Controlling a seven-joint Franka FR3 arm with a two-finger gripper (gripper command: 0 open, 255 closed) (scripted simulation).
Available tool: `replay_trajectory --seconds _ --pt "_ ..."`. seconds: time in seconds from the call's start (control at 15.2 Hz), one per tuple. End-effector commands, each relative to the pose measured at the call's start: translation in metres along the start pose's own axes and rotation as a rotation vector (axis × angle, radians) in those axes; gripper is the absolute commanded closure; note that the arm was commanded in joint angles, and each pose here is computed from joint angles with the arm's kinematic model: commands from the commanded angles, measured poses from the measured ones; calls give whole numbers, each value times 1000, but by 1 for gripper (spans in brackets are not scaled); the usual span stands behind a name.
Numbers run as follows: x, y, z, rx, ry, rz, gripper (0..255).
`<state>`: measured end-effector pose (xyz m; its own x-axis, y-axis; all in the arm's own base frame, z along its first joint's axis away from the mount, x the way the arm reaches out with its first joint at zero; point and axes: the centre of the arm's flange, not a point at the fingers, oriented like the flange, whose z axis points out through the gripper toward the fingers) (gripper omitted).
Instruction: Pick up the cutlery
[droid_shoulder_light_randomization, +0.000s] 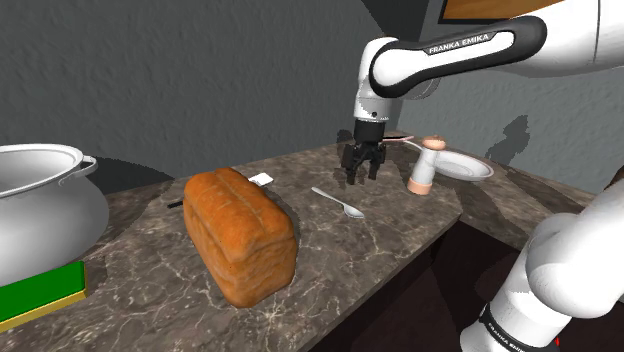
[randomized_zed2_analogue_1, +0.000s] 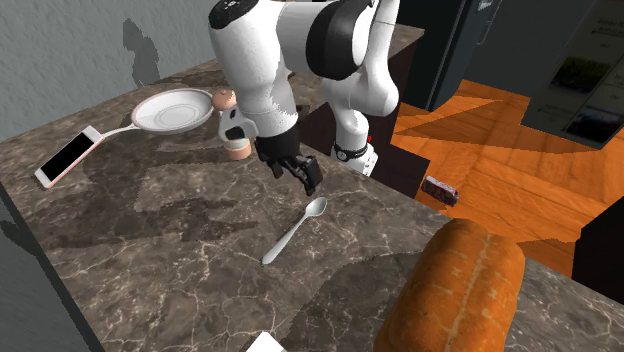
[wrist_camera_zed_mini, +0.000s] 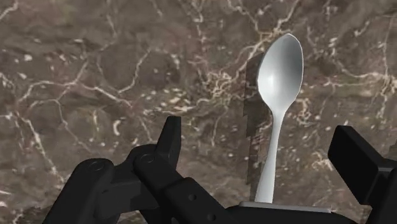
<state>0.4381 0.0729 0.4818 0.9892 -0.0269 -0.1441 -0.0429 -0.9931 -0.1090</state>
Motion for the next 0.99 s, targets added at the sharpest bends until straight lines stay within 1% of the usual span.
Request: replay_trajectory --seconds 0.0,0.2,0.26,0.73,0.86,0.92 --pt "25 -12 11 14 0 -12 0" --pt "57 -30 22 35 -2 -31 0" --pt "61 -32 23 37 -2 -33 0" --pt "67 -28 62 37 -2 -33 0" --pt "67 -28 62 37 -2 -33 0" --pt "66 -27 62 37 -2 -33 255"
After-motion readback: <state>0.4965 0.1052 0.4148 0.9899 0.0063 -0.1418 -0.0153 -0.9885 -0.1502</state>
